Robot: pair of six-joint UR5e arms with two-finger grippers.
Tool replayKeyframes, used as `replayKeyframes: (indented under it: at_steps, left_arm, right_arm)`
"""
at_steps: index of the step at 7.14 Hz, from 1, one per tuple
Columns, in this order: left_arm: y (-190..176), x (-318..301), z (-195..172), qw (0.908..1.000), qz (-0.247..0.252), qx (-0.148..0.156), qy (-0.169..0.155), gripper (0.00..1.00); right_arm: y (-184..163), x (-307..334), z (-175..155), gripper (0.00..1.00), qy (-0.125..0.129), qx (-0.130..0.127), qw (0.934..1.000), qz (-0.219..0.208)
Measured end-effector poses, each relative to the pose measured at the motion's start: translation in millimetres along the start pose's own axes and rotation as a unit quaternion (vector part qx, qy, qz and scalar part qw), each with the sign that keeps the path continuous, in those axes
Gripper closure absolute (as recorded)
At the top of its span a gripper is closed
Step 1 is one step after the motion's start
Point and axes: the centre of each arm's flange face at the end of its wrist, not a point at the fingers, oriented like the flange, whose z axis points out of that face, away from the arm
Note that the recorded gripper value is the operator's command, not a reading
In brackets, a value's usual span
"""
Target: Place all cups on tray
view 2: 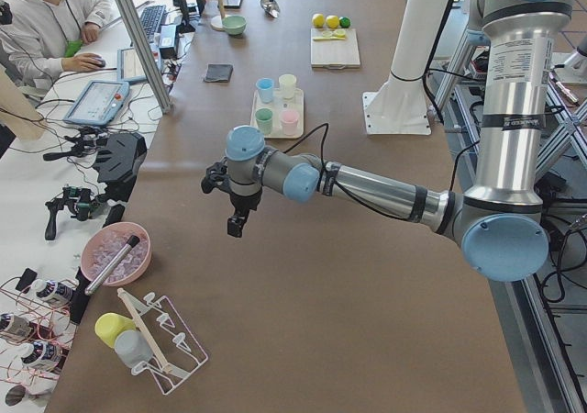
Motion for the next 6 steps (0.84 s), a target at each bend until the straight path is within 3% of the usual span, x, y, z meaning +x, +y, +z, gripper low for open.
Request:
replayKeyframes:
  at_steps: [3, 6]
  left_arm:
    - [33, -28, 2, 1.0, -0.002, -0.009, -0.004, 0.02]
    - [33, -30, -5, 1.0, -0.004, -0.002, -0.005, 0.02]
  right_arm:
    - [43, 60, 0, 0.0, 0.012, -0.009, 0.9998, -0.011]
    - [58, 74, 5, 0.0, 0.015, -0.015, 0.9998, -0.004]
